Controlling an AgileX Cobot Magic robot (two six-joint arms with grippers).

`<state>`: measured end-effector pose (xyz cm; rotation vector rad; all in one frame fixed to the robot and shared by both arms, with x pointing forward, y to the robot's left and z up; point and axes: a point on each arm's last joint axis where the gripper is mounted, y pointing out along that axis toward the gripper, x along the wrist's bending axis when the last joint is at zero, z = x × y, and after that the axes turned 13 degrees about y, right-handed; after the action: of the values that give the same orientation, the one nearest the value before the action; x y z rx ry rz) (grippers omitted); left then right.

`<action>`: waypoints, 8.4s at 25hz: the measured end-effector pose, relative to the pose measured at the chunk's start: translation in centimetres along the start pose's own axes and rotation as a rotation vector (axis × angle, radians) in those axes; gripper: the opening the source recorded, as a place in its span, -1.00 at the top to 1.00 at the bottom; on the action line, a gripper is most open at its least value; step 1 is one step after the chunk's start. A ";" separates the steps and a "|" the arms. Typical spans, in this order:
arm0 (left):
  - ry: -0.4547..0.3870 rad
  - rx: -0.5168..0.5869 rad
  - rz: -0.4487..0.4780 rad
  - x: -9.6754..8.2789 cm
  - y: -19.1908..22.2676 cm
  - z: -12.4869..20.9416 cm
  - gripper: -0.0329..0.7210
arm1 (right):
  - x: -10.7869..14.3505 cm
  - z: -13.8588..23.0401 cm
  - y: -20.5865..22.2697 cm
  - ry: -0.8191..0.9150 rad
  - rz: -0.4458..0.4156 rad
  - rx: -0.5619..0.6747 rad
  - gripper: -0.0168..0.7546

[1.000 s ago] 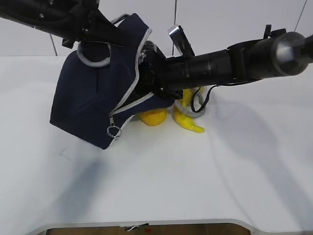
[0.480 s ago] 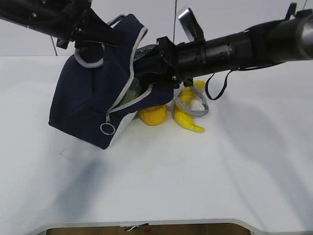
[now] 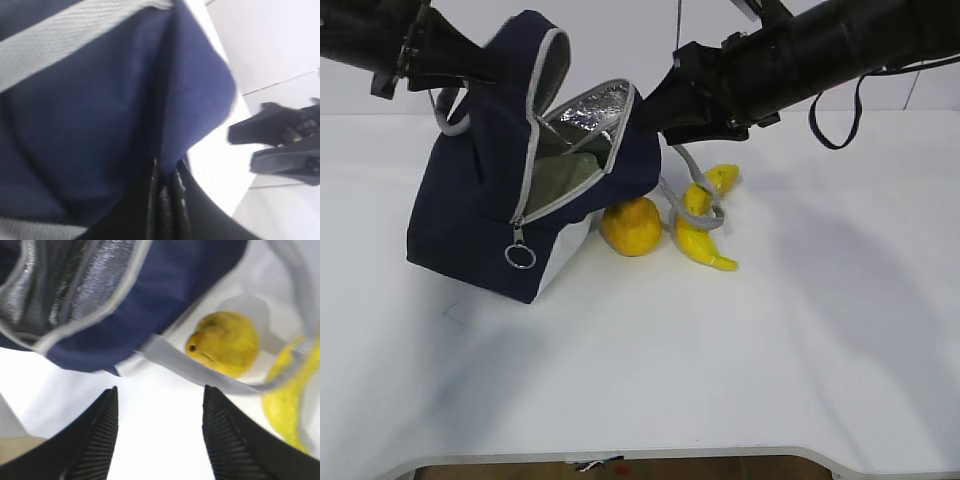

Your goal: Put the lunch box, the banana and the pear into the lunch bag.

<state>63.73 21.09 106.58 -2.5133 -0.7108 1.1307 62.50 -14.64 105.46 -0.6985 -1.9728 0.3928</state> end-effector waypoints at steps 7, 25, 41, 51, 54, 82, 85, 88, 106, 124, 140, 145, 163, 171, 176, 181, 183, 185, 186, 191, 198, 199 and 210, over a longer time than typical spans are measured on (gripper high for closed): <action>-0.061 0.060 -0.118 2.8 -2.8 0.8 0.88 | -0.8 0.4 -0.7 -0.016 0.141 0.044 -0.19; -0.107 0.172 -0.204 3.8 -3.6 1.9 0.88 | -7.4 -1.1 3.1 0.208 0.389 -0.134 -0.19; -0.108 0.173 -0.203 3.8 -3.6 1.9 0.88 | -10.7 -1.0 5.7 0.211 0.451 -0.126 -0.19; -0.108 0.174 -0.202 3.8 -3.6 1.9 0.88 | -11.2 -0.5 6.9 0.223 0.452 -0.103 -0.19; -0.110 0.175 -0.201 3.8 -3.6 1.9 0.88 | -10.6 -0.4 7.5 0.207 0.448 -0.105 -0.19; -0.112 0.200 -0.189 3.7 -3.7 2.2 0.88 | -11.5 0.6 8.5 0.224 0.486 -0.036 -0.33; -0.111 0.201 -0.191 3.7 -3.7 2.2 0.88 | -11.2 0.7 8.8 0.218 0.483 -0.030 -0.33; -0.110 0.203 -0.192 3.7 -3.7 2.2 0.88 | -11.1 0.8 8.9 0.215 0.482 -0.028 -0.26; -0.110 0.213 -0.188 3.7 -3.7 2.3 0.88 | -10.7 1.0 8.8 0.147 0.472 0.065 0.13; -0.142 0.144 -0.120 2.8 -3.7 1.6 0.88 | 3.6 -7.6 -0.2 -0.118 0.240 0.094 0.13; -0.183 0.056 -0.038 1.9 -3.6 0.7 0.88 | 7.1 -5.1 6.4 -0.038 -0.079 0.221 0.13; -0.191 0.042 -0.026 1.8 -3.6 0.6 0.88 | 6.9 -4.8 6.7 -0.031 -0.017 0.233 0.13; -0.192 0.025 -0.035 1.9 -3.6 0.4 0.88 | 4.5 -3.5 10.1 0.139 -0.101 0.309 0.14; -0.189 0.034 -0.026 1.8 -3.6 0.5 0.88 | 4.0 -3.6 11.6 0.152 -0.215 0.270 0.14; -0.187 0.037 -0.023 1.8 -3.6 0.5 0.88 | 3.5 -3.9 12.6 0.131 -0.282 0.214 0.14; -0.188 0.035 -0.023 1.8 -3.7 0.5 0.88 | 3.7 -4.2 12.6 0.133 -0.295 0.172 0.14; -0.185 0.034 -0.023 1.7 -3.7 0.5 0.88 | 3.7 -4.3 12.6 0.147 -0.297 0.173 0.14; -0.185 0.036 -0.021 1.7 -3.7 0.5 0.88 | 3.8 -4.2 12.6 0.164 -0.303 0.188 0.14; -0.185 0.036 -0.021 1.7 -3.7 0.5 0.88 | 3.9 -4.2 12.5 0.174 -0.307 0.202 0.14; -0.186 0.035 -0.019 1.7 -3.7 0.5 0.88 | 5.0 -4.6 11.5 0.193 -0.326 0.233 0.14; -0.185 0.016 -0.021 1.7 -3.8 0.2 0.88 | 5.3 -5.3 11.5 0.188 -0.342 0.168 0.14; -0.185 0.013 -0.025 1.7 -3.8 0.2 0.88 | 5.2 -5.4 11.5 0.180 -0.342 0.155 0.14; -0.189 -0.001 -0.028 1.8 -3.9 0.1 0.88 | 5.4 -5.8 11.5 0.225 -0.366 0.119 0.14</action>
<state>63.48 25.34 107.20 -2.4116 -0.7920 1.3704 69.14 -2.38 105.83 -0.2819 -1.7986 0.1961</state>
